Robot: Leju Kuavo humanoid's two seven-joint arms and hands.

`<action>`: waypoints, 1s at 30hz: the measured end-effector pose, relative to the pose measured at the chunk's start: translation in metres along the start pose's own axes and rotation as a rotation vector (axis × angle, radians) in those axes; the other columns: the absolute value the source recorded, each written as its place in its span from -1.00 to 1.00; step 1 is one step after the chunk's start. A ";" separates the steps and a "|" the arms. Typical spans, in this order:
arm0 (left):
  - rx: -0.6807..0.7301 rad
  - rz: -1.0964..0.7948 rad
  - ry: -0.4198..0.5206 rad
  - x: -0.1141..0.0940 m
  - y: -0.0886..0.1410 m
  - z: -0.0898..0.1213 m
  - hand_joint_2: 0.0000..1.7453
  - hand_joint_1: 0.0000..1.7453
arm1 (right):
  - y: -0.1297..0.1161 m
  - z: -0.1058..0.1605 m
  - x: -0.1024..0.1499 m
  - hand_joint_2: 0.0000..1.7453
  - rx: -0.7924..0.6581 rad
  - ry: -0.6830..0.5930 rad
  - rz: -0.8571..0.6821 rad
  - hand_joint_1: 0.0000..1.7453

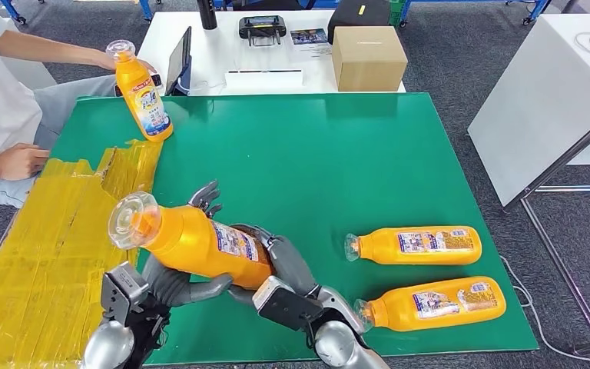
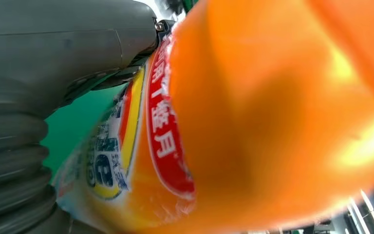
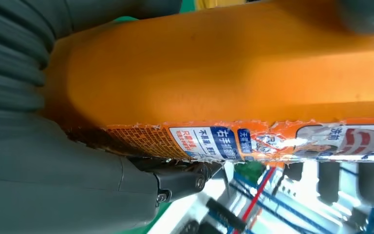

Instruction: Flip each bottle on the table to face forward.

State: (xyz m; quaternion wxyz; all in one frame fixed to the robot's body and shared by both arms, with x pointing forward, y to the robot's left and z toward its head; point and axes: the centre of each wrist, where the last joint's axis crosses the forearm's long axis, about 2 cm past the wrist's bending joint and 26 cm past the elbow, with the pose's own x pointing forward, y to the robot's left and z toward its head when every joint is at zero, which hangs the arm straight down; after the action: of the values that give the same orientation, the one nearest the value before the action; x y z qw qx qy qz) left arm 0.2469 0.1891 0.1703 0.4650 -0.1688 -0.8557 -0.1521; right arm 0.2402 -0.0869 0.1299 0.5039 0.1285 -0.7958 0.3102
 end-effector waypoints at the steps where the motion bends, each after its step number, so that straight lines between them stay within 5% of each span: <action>1: 0.004 -0.002 0.007 -0.002 0.001 -0.001 1.00 -1.00 | 0.002 -0.001 0.000 1.00 0.013 0.001 0.007 1.00; 8: 0.033 0.002 0.044 -0.011 0.004 0.001 1.00 -1.00 | 0.008 -0.005 -0.004 1.00 0.074 0.019 0.031 1.00; 9: 0.040 0.006 0.045 -0.012 0.004 0.001 1.00 -0.86 | 0.008 -0.006 -0.005 1.00 0.080 0.022 0.033 1.00; 12: 0.077 0.041 0.032 -0.014 0.003 0.003 1.00 0.64 | 0.010 -0.008 -0.007 1.00 0.100 0.028 0.037 1.00; 13: 0.094 0.059 0.027 -0.014 0.003 0.003 1.00 1.00 | 0.010 -0.009 -0.008 1.00 0.106 0.031 0.038 1.00; 28: 0.212 0.162 0.011 -0.015 -0.004 0.007 1.00 1.00 | 0.016 -0.011 -0.012 1.00 0.133 0.058 0.050 1.00; 30: 0.217 0.165 0.008 -0.015 -0.004 0.007 1.00 1.00 | 0.017 -0.011 -0.012 1.00 0.127 0.058 0.047 0.10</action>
State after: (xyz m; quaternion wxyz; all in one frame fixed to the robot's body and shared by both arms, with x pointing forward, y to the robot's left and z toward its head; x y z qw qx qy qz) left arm 0.2474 0.1859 0.1539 0.4947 -0.1870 -0.8485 -0.0205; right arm 0.2453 -0.0684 0.1165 0.5102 0.1325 -0.7624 0.3754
